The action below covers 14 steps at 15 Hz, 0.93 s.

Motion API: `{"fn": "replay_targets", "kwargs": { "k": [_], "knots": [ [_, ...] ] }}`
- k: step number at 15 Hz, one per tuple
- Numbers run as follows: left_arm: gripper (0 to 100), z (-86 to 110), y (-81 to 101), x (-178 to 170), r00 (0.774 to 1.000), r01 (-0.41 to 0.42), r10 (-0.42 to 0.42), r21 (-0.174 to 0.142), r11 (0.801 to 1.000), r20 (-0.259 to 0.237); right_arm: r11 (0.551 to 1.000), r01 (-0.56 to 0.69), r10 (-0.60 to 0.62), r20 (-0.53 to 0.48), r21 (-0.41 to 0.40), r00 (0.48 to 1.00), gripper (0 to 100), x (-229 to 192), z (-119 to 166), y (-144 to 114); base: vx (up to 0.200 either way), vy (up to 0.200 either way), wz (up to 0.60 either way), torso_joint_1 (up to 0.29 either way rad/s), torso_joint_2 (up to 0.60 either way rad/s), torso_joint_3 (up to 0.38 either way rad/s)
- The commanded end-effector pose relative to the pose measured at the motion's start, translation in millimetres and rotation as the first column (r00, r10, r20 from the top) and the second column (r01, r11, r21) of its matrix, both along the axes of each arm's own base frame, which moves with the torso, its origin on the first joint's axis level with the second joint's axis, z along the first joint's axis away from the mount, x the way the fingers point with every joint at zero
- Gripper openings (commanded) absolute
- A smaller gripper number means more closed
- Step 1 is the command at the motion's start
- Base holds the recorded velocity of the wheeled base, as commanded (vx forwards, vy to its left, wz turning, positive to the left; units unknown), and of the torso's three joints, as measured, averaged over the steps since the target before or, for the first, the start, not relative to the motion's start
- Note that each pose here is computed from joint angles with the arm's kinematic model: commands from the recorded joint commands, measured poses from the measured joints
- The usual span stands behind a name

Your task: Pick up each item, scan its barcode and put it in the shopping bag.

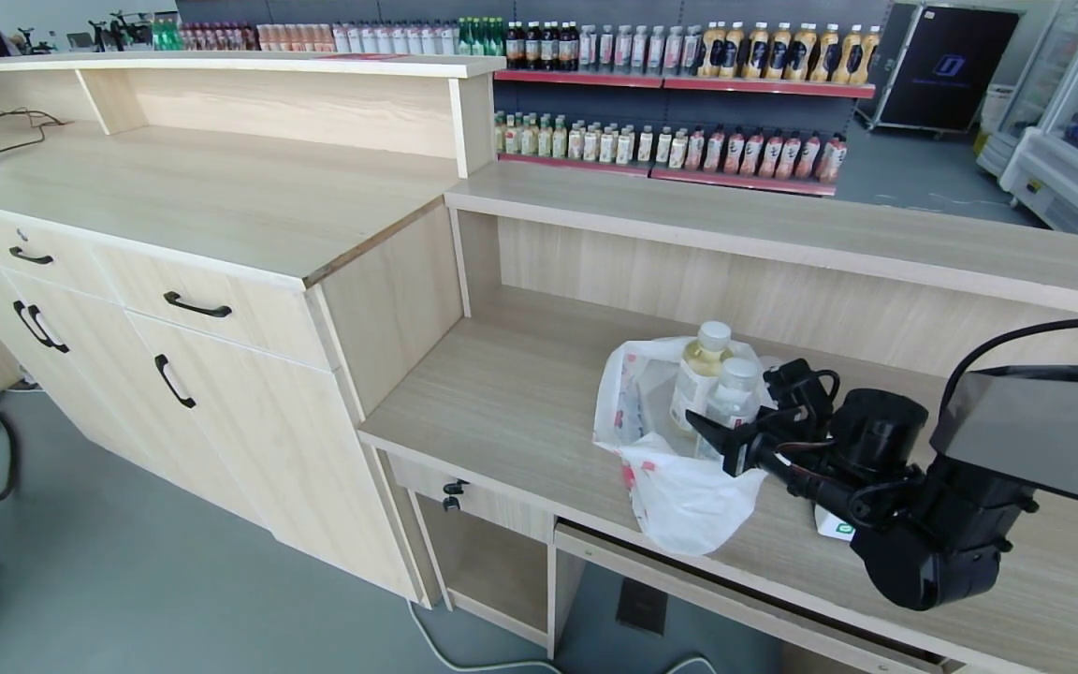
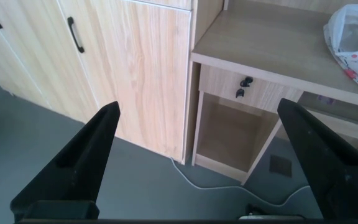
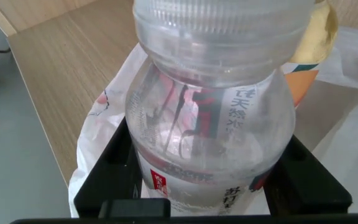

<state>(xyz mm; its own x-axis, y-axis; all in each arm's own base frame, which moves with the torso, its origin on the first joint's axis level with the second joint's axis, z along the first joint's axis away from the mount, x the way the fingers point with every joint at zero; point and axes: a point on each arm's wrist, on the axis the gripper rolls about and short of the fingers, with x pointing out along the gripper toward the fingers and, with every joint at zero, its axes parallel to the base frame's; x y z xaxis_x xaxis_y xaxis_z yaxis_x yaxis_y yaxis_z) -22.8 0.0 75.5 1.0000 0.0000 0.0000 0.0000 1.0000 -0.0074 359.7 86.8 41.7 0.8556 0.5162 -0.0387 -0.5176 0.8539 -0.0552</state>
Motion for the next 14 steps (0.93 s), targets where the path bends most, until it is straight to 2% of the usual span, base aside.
{"fn": "replay_targets", "kwargs": {
  "k": [1,2,7,9,12,14],
  "knots": [
    [100,0.0,0.0,0.0,1.000,0.000,0.000,0.000,1.000,0.000,1.000,0.007,-0.007,-0.012,-0.003,1.000,0,0.4,-4.3,-2.7,0.000,0.000,0.00,0.000,0.00,0.000],
    [100,0.0,0.0,0.0,1.000,0.000,0.000,0.000,1.000,0.000,1.000,0.009,-0.009,-0.015,-0.004,1.000,100,-0.1,-4.8,-3.3,0.000,0.000,0.00,0.000,0.00,0.000],
    [100,0.0,0.0,0.0,1.000,0.000,0.000,0.000,1.000,0.000,1.000,0.009,-0.009,-0.012,-0.003,1.000,100,-0.8,-3.0,-3.5,0.000,0.000,0.00,0.000,0.00,0.000],
    [100,0.0,0.0,0.0,1.000,0.000,0.000,0.000,1.000,0.000,1.000,0.010,-0.010,0.016,0.006,1.000,100,-1.3,7.6,-4.2,0.000,0.000,0.00,0.000,0.00,0.000],
    [100,0.0,0.0,0.0,1.000,0.000,0.000,0.000,1.000,0.000,1.000,0.009,-0.011,0.073,0.024,0.997,100,-5.8,41.6,-5.1,0.000,0.000,0.00,0.000,0.00,0.000],
    [100,0.0,0.0,0.0,1.000,0.000,0.000,0.000,1.000,0.000,0.999,0.020,-0.022,0.079,0.026,0.997,100,-18.0,76.6,-11.5,0.000,0.000,0.00,0.000,0.00,0.000]
  ]
}}
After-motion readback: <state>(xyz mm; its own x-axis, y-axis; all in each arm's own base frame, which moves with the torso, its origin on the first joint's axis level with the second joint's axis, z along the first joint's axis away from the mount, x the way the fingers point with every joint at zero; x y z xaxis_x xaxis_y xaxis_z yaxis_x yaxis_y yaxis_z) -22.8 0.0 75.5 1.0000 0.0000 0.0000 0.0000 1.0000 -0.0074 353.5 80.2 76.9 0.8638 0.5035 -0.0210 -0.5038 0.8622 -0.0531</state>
